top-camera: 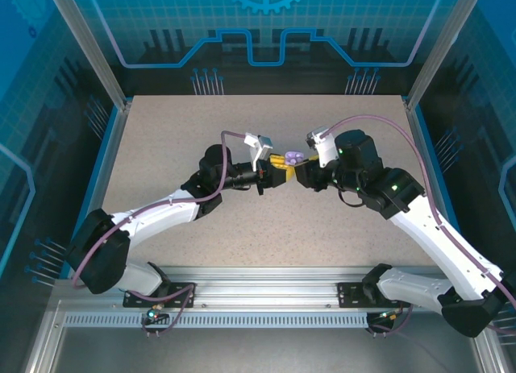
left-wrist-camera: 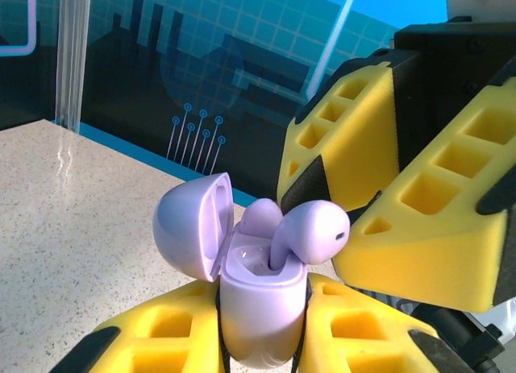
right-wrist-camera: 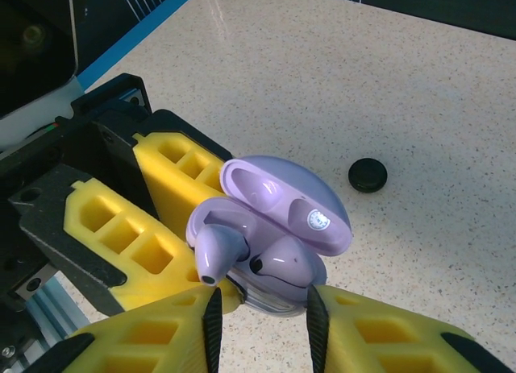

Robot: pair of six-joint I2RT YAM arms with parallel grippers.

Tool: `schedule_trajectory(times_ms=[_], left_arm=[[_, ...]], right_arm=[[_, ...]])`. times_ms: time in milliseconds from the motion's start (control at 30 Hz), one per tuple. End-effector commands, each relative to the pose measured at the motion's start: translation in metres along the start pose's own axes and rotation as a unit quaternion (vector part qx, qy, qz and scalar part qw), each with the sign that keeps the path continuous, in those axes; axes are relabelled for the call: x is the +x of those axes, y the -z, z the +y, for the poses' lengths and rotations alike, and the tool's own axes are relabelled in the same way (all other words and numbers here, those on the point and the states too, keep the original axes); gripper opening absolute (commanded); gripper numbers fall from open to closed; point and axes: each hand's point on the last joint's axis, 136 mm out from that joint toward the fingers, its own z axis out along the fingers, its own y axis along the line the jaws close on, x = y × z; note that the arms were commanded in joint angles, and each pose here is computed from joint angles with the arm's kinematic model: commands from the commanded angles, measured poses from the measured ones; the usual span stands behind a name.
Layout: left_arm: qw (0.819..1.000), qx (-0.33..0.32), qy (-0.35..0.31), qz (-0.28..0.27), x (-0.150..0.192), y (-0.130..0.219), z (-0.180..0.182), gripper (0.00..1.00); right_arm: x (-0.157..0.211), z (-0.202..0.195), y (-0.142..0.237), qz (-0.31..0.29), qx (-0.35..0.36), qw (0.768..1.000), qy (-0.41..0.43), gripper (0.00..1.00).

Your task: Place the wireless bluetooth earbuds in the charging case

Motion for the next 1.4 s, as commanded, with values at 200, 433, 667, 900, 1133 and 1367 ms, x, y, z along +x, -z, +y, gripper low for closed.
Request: schedule_trajectory(times_ms=[200, 433, 667, 900, 1133, 1367], left_arm=[[0.999, 0.023, -0.043, -0.003, -0.016, -0.006, -0.017, 0.00], [0.998, 0.031, -0.046, 0.000, -0.014, -0.009, -0.022, 0.00], [0.998, 0.039, -0.051, 0.003, -0.015, -0.011, -0.027, 0.00], [0.998, 0.040, -0.053, 0.003, -0.016, -0.010, -0.028, 0.00], [0.997, 0.048, -0.061, 0.009, -0.013, -0.012, -0.033, 0.00], [0.996, 0.051, -0.066, 0.010, -0.012, -0.013, -0.035, 0.00]], right_arm=[[-0.014, 0.015, 0.002, -0.019, -0.031, 0.999, 0.009, 0.36], [-0.016, 0.016, 0.001, -0.023, -0.035, 0.999, 0.003, 0.36], [-0.020, 0.017, 0.000, -0.030, -0.038, 0.999, -0.006, 0.35], [-0.017, 0.016, -0.003, -0.021, -0.036, 0.999, -0.007, 0.36], [-0.016, 0.016, -0.008, -0.012, -0.035, 0.999, -0.014, 0.36], [-0.019, 0.019, -0.008, -0.016, -0.045, 0.999, -0.020, 0.40]])
